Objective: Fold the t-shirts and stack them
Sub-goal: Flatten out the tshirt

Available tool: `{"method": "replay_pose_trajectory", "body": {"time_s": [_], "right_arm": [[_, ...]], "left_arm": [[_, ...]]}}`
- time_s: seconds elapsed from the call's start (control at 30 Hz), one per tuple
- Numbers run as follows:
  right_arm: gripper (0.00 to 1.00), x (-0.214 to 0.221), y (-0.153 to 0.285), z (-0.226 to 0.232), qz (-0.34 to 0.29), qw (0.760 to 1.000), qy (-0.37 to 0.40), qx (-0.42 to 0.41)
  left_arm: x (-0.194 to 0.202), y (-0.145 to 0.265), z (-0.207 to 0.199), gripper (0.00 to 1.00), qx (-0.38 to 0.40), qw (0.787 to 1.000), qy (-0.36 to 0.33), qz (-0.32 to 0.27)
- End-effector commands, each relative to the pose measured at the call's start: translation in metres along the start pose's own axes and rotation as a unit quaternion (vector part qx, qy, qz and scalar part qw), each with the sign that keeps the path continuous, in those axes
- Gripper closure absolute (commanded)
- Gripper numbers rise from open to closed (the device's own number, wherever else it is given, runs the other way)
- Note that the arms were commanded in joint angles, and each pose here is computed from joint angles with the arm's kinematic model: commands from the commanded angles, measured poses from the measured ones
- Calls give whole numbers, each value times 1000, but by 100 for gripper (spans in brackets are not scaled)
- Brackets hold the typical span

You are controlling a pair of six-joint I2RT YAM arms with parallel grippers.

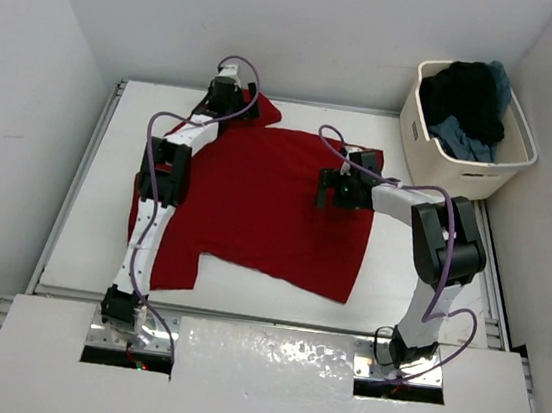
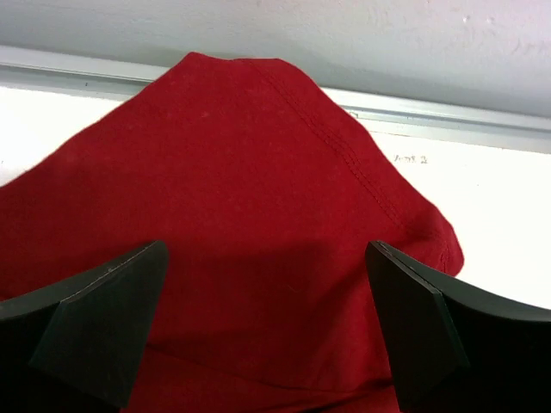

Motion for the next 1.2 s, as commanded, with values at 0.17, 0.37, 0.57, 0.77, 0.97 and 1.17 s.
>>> {"method": "replay_pose_trajectory", "body": {"time_s": [0.17, 0.37, 0.57, 0.77, 0.97, 1.17], "right_arm": [[1, 39, 0, -29, 102, 994, -20, 34], [1, 20, -8, -44, 92, 995, -38, 13], [1, 4, -10, -49, 84, 996, -7, 5], [1, -14, -14, -63, 65, 998, 4, 1], [1, -34, -21, -80, 41, 999, 23, -10], [1, -77, 16, -70, -21, 998, 58, -21]], "left_arm": [[10, 0, 42, 0, -146, 987, 71, 10], [13, 2, 108, 0, -217, 947, 238, 1], [-9, -16, 106, 0, -101, 950, 293, -41], [-46, -26, 70, 0, 13, 955, 275, -112], [-73, -23, 56, 0, 39, 954, 257, -148], [-144, 23, 16, 0, 81, 959, 204, -178]]}}
Point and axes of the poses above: each gripper's point midway between its finger pads, its own y axis back along the fingers, its own z axis along the line the jaws close on, x = y × z, the point moved 5 cm from there along y, back along the fingers, and after that the axes turned 5 degrees about y, right-handed, at the moved point
